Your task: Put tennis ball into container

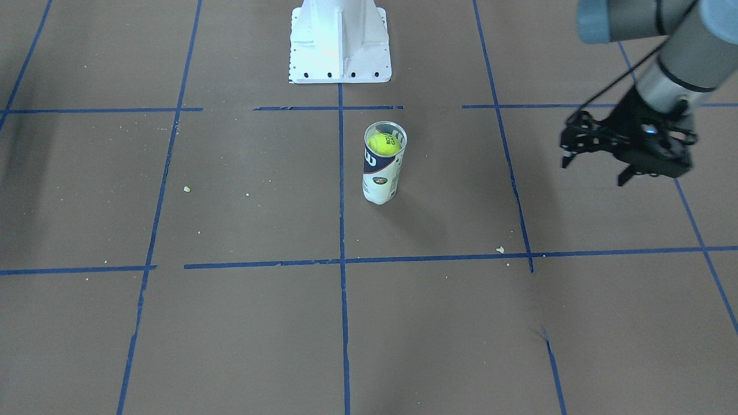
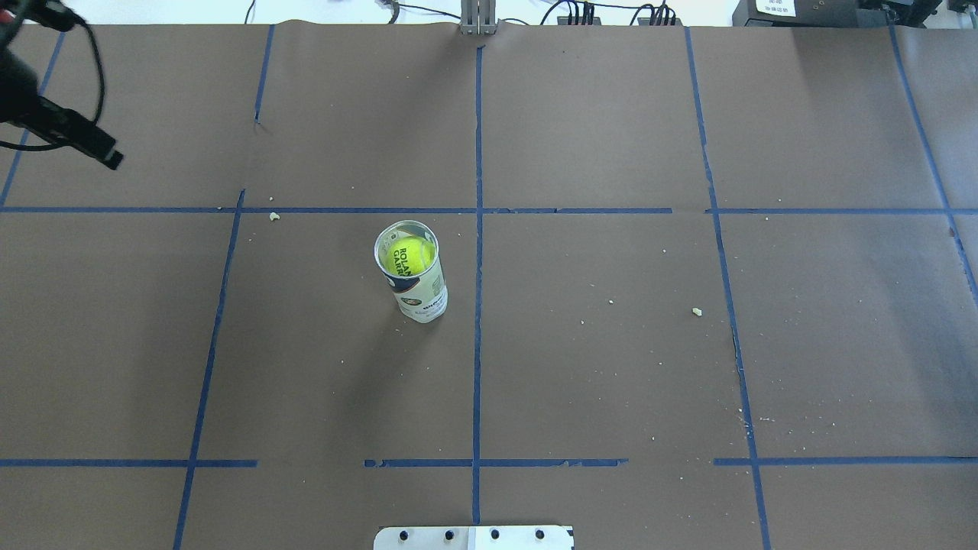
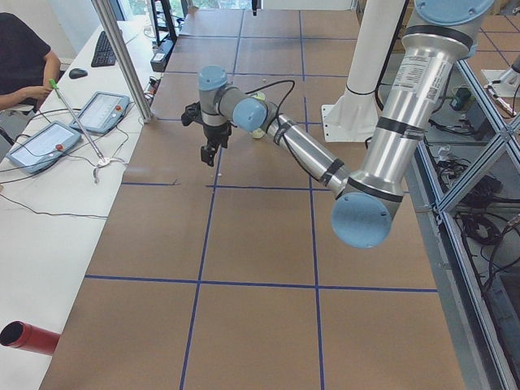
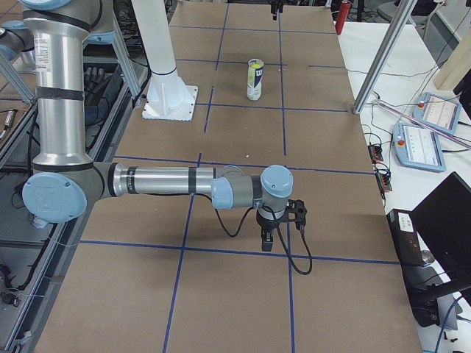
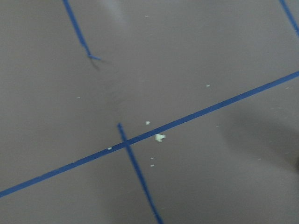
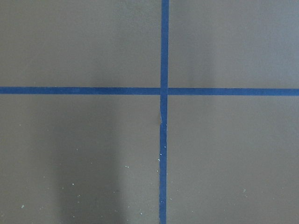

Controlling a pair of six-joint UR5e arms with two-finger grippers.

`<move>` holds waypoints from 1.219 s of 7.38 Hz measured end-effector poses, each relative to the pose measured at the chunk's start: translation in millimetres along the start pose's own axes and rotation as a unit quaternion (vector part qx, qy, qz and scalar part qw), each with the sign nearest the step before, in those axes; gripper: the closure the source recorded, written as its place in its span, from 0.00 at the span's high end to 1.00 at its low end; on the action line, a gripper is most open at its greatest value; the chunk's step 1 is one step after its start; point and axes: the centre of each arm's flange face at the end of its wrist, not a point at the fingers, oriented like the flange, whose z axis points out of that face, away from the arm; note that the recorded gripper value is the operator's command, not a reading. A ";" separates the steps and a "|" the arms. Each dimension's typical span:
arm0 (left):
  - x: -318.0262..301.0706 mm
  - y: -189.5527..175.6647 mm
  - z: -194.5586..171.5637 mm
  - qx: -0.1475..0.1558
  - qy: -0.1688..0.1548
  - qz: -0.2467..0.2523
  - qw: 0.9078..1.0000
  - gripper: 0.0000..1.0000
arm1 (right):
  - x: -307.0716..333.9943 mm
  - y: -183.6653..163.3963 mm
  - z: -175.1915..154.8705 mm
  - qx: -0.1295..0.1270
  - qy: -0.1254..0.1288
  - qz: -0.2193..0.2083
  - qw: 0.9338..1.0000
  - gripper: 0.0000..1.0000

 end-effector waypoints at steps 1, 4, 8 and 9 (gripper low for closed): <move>-82.8 40.5 -5.7 -0.006 -0.022 -0.002 1.000 1.00 | 0.0 0.0 -0.1 0.000 0.000 0.000 1.000 1.00; -271.8 199.6 1.0 -0.007 -0.058 -0.032 0.998 1.00 | 0.1 0.0 -0.1 0.000 0.000 0.000 1.000 1.00; -309.0 248.4 24.3 -0.010 -0.057 -0.078 0.995 1.00 | 0.1 0.0 -0.2 0.000 0.000 0.000 1.000 1.00; -302.5 241.5 16.2 0.000 -0.060 -0.111 0.992 1.00 | 0.2 0.0 -0.2 0.000 0.000 0.000 1.000 1.00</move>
